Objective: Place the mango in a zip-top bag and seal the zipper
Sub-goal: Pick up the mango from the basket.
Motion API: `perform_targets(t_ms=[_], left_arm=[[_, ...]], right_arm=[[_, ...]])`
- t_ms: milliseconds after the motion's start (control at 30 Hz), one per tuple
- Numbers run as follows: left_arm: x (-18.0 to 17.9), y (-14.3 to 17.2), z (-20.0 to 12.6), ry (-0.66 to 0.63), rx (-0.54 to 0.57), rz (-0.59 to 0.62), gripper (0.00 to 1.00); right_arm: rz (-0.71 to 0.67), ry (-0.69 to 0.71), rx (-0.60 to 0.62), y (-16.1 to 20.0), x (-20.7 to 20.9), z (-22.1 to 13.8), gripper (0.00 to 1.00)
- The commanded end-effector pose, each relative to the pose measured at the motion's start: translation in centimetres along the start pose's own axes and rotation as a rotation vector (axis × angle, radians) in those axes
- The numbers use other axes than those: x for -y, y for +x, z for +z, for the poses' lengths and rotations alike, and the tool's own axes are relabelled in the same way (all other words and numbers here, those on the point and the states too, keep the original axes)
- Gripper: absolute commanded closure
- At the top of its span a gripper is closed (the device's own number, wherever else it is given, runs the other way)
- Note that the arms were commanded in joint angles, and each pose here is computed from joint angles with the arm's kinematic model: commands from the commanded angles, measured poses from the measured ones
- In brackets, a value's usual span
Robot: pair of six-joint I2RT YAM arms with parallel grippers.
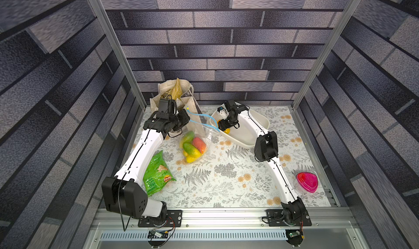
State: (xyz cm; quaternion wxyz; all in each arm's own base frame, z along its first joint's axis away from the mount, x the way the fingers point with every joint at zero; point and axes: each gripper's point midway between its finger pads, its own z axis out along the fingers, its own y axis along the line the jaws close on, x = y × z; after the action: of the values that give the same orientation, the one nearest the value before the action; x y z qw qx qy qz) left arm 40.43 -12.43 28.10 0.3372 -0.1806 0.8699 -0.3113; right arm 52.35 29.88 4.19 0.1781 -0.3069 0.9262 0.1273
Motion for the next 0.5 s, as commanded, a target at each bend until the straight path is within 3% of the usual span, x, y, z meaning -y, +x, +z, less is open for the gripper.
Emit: perform_targets(t_ms=[0,167,300,467], left_arm=[[1.0,-0.4,-1.5,0.027,0.021,0.028,1.0],[0.9,-0.2,-1.4,0.021,0.015,0.035,1.0],[0.9,0.2,-1.1,0.022,-0.004,0.035,1.0],[1.7,0.1,-1.6,0.036,-0.002,0.047,1.0]], right_arm=[[0.009,0.049,0.023,-0.7,0.4,-1.7,0.51],[0.041,0.113,0.143,-3.5,0.7,-7.0,0.68],[0.061,0.141,0.265,-5.4,0.1,-13.5,0.71],[0.022,-0.061,0.477,-6.4,-5.7,-22.4,0.74]])
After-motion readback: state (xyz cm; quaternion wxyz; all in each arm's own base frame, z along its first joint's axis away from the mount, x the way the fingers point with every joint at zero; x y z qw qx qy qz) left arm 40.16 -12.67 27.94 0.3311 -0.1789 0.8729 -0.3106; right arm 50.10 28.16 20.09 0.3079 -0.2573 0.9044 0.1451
